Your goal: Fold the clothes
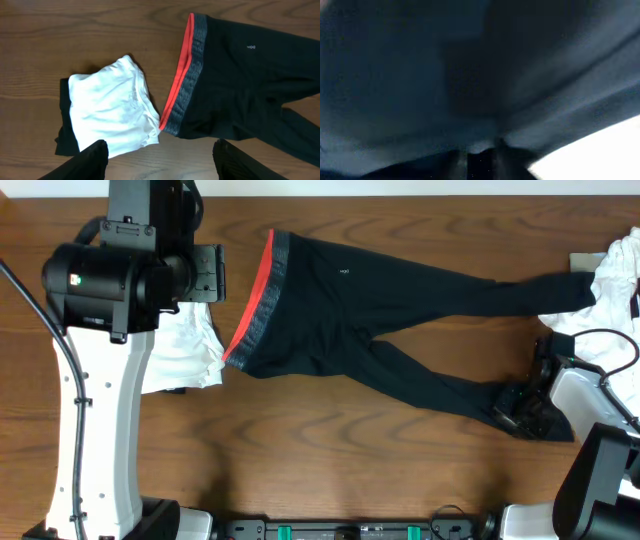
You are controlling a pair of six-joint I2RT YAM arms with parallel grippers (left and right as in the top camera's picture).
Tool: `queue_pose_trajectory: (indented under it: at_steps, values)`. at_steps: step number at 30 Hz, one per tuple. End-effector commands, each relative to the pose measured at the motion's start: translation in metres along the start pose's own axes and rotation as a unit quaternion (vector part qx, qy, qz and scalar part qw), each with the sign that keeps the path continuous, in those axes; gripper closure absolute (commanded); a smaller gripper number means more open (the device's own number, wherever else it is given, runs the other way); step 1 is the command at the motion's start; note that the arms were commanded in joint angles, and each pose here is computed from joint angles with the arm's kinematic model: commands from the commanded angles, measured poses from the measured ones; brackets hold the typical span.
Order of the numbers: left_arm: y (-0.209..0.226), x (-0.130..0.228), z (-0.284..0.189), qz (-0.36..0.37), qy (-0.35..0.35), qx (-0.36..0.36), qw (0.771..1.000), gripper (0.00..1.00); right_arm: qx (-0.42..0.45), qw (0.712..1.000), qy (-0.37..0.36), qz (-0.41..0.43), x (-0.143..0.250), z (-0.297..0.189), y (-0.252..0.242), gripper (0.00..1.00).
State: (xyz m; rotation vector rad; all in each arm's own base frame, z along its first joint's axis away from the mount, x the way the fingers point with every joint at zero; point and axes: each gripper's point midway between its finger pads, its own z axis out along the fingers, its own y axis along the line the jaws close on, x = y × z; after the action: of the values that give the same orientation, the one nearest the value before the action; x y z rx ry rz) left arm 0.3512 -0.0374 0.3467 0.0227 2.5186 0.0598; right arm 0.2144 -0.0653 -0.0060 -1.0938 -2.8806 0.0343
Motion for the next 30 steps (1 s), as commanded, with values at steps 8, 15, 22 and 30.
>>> queue_pose_trajectory:
  at_steps: [8, 15, 22, 30]
  values:
    - [0.003, -0.008, -0.003, 0.0, -0.019, -0.005, 1.0, 0.29, 0.027, 0.994, 0.1, -0.037, 0.036, -0.05, -0.012, 0.99]
    - [0.003, -0.008, -0.003, 0.0, -0.019, -0.005, 1.0, 0.29, -0.052, 0.993, 0.085, -0.063, 0.043, -0.08, 0.009, 0.99]
    - [0.003, -0.007, -0.003, 0.001, -0.016, -0.006, 1.0, 0.29, -0.076, 0.987, 0.048, -0.137, 0.031, -0.075, 0.024, 0.69]
    - [0.003, -0.007, -0.003, 0.001, -0.016, -0.006, 1.0, 0.29, -0.038, 0.975, -0.005, -0.218, 0.026, -0.05, 0.037, 0.58]
